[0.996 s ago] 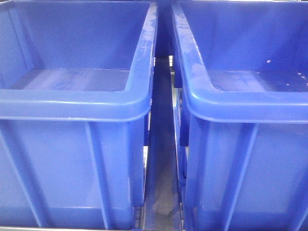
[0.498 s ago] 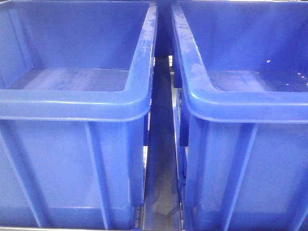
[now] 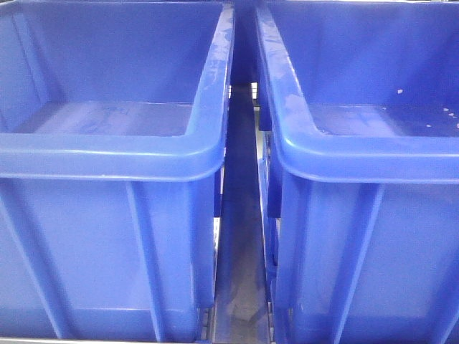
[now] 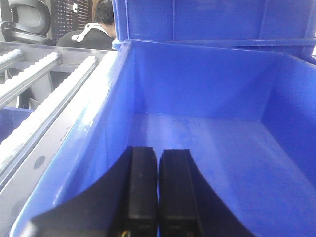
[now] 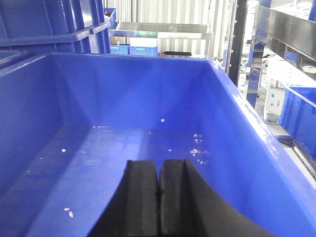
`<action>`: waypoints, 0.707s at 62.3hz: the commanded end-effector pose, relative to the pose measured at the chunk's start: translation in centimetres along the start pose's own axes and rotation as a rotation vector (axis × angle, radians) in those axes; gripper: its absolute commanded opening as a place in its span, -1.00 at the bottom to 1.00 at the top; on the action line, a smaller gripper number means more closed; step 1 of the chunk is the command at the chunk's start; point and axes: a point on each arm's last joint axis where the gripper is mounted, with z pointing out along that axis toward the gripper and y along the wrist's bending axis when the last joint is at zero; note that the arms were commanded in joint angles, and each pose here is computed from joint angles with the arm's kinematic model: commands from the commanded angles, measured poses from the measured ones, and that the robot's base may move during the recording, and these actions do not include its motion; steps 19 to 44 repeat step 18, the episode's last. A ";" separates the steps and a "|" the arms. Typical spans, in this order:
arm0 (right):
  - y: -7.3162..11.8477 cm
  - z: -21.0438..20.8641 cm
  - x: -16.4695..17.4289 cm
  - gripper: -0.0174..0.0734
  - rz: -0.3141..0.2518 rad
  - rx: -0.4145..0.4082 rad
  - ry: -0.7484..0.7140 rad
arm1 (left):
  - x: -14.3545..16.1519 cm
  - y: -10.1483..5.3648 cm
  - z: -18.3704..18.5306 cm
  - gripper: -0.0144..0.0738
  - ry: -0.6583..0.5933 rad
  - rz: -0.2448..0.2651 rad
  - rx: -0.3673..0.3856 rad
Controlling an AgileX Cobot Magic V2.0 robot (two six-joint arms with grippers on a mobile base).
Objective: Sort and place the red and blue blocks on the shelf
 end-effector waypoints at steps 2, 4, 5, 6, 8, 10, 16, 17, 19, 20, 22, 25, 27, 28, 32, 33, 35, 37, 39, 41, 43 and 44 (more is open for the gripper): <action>0.0 -0.2 -1.7 -0.49 -0.001 -0.001 -0.130 | 0.0 0.1 -0.1 -0.39 -0.069 -0.017 0.000; 0.0 -0.2 -1.7 -0.49 -0.001 -0.001 -0.130 | 0.0 0.1 -0.1 -0.39 -0.069 -0.017 0.000; 0.0 -0.2 -1.7 -0.49 -0.001 -0.001 -0.130 | 0.0 0.1 -0.1 -0.39 -0.069 -0.017 0.000; 0.0 -0.2 -1.7 -0.49 -0.001 -0.001 -0.130 | 0.0 0.1 -0.1 -0.39 -0.069 -0.017 0.000; 0.0 -0.2 -1.7 -0.49 -0.001 -0.001 -0.130 | 0.0 0.1 -0.1 -0.39 -0.069 -0.017 0.000; 0.0 -0.2 -1.7 -0.49 -0.001 -0.001 -0.130 | 0.0 0.1 -0.1 -0.39 -0.069 -0.017 0.000; 0.0 -0.2 -1.7 -0.49 -0.001 -0.001 -0.130 | 0.0 0.1 -0.1 -0.39 -0.069 -0.017 0.000; 0.0 -0.2 -1.7 -0.49 -0.001 -0.001 -0.130 | 0.0 0.1 -0.1 -0.39 -0.069 -0.017 0.000; 0.0 -0.2 -1.7 -0.49 -0.001 -0.001 -0.130 | 0.0 0.1 -0.1 -0.39 -0.069 -0.017 0.000; 0.0 -0.2 -1.7 -0.49 -0.001 -0.001 -0.130 | 0.0 0.1 -0.1 -0.39 -0.069 -0.017 0.000; 0.0 -0.2 -1.7 -0.49 -0.001 -0.001 -0.130 | 0.0 0.1 -0.1 -0.39 -0.069 -0.017 0.000; 0.0 -0.2 -1.7 -0.49 -0.001 -0.001 -0.130 | 0.0 0.1 -0.1 -0.39 -0.069 -0.017 0.000; 0.0 -0.2 -1.7 -0.49 -0.001 -0.001 -0.130 | 0.0 0.1 -0.1 -0.39 -0.069 -0.017 0.000; 0.0 -0.2 -1.7 -0.49 -0.001 -0.001 -0.130 | 0.0 0.1 -0.1 -0.39 -0.069 -0.017 0.000; 0.0 -0.2 -1.7 -0.49 -0.001 -0.001 -0.130 | 0.0 0.1 -0.1 -0.39 -0.069 -0.017 0.000; 0.0 -0.2 -1.7 -0.49 -0.001 -0.001 -0.130 | 0.0 0.1 -0.1 -0.39 -0.069 -0.017 0.000; 0.0 -0.2 -1.7 -0.49 -0.001 -0.001 -0.130 | 0.0 0.1 -0.1 -0.39 -0.069 -0.017 0.000; 0.0 -0.2 -1.7 -0.49 -0.001 -0.001 -0.130 | 0.0 0.1 -0.1 -0.39 -0.069 -0.017 0.000; 0.0 -0.2 -1.7 -0.49 -0.001 -0.001 -0.130 | 0.0 0.1 -0.1 -0.39 -0.069 -0.017 0.000; 0.0 -0.2 -1.7 -0.49 -0.001 -0.001 -0.130 | 0.0 0.1 -0.1 -0.39 -0.069 -0.017 0.000; 0.0 -0.2 -1.7 -0.49 -0.001 -0.001 -0.130 | 0.0 0.1 -0.1 -0.39 -0.069 -0.017 0.000; 0.0 -0.2 -1.7 -0.49 -0.001 -0.001 -0.130 | 0.0 0.1 -0.1 -0.39 -0.069 -0.017 0.000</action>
